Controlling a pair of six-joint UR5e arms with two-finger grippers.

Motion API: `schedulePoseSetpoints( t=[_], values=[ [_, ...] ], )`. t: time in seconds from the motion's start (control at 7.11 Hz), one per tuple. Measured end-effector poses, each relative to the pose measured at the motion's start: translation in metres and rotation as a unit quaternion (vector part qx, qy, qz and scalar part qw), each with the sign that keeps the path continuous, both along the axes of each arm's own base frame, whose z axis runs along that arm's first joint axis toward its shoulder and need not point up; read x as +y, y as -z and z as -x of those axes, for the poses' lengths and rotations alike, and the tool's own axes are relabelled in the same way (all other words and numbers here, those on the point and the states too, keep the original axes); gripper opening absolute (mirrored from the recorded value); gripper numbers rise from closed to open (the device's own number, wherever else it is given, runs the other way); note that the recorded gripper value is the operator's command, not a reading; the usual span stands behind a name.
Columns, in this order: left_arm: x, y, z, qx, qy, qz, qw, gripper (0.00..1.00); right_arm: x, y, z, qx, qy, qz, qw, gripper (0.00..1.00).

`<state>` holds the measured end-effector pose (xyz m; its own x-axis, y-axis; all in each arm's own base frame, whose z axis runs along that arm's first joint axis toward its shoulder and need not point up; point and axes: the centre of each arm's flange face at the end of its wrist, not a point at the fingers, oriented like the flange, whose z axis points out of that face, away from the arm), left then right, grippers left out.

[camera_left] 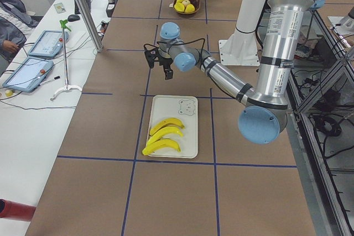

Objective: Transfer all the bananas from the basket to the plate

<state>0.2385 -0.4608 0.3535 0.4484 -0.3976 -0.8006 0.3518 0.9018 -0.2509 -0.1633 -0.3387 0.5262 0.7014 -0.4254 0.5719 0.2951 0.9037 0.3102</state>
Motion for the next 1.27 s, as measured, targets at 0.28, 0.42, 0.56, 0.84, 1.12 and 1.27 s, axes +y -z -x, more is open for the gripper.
schedulePoseSetpoints(
  t=[0.28,0.42,0.56,0.84,1.12,1.27],
  values=[
    [0.0,0.01,-0.009,0.006,-0.006,-0.006,0.9999,1.0,-0.011,0.028,-0.019,-0.051,-0.016,0.003,0.9986,0.04],
    [0.0,0.019,-0.016,0.011,-0.01,-0.012,0.9998,1.0,-0.022,0.046,-0.02,-0.08,-0.021,0.003,0.9965,0.04],
    [-0.001,0.033,-0.022,0.02,-0.014,-0.023,0.9994,1.0,-0.037,0.069,-0.013,-0.109,-0.035,0.008,0.9934,0.04],
    [-0.001,0.076,-0.045,0.048,-0.032,-0.056,0.9967,1.0,-0.073,0.125,0.019,-0.164,-0.072,0.035,0.9832,0.05],
    [0.004,0.123,-0.074,0.082,-0.04,-0.062,0.9938,1.0,-0.086,0.188,0.075,-0.211,-0.081,0.07,0.9717,0.05],
    [0.006,0.144,-0.085,0.097,-0.037,-0.059,0.9928,1.0,-0.087,0.22,0.107,-0.23,-0.085,0.084,0.9658,0.05]
  ],
)
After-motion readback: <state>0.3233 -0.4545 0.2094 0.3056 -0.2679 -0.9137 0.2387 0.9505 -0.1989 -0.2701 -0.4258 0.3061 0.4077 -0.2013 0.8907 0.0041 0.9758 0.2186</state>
